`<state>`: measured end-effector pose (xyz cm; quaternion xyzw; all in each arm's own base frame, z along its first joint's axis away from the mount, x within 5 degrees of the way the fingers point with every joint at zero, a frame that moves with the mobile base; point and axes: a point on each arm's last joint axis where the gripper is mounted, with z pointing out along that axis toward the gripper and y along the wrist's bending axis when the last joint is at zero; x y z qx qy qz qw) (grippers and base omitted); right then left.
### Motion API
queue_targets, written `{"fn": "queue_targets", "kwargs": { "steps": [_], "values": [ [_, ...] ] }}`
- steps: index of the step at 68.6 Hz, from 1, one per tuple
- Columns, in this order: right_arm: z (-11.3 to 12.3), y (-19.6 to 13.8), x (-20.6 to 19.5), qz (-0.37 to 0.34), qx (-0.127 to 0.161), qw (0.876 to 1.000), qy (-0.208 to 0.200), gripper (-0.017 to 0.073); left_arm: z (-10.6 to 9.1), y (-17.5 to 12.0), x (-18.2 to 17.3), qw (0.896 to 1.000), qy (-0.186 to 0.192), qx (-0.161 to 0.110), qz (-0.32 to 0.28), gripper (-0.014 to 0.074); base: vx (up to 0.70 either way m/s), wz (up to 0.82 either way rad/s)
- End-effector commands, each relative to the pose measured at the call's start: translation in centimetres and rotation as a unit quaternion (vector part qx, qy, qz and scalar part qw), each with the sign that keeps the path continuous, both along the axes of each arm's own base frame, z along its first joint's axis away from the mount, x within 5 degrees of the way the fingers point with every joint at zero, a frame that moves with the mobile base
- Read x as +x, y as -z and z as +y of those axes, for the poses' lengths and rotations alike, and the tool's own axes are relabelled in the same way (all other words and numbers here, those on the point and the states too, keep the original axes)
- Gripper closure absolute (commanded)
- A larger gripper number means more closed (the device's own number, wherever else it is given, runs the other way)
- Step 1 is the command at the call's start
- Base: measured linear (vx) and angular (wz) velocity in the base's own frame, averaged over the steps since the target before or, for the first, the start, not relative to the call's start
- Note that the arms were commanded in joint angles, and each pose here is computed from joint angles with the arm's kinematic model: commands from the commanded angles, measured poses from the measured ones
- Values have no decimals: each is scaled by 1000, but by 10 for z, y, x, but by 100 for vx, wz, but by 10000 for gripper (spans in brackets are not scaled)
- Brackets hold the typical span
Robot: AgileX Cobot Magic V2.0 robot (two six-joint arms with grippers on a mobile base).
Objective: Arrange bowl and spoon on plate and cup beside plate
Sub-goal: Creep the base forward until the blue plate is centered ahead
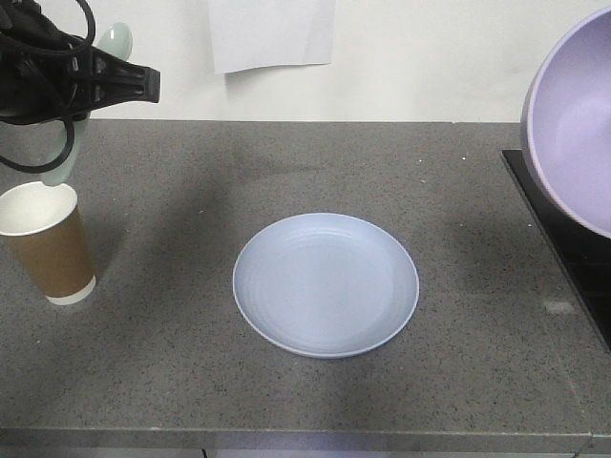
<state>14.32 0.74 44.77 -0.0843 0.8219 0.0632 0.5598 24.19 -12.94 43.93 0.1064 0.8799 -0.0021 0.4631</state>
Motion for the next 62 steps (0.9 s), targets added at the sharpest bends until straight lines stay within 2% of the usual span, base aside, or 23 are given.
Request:
{"fn": "queue_targets", "kwargs": {
  "steps": [1,62],
  "values": [
    [-1,-13,-1,-44,6,999,10,564,5,-18,-6,999,6,-12,-47,599,3,0],
    [-1,-13,-1,-44,6,999,10,564,5,-18,-6,999,6,-12,-47,599,4,0]
  ]
}}
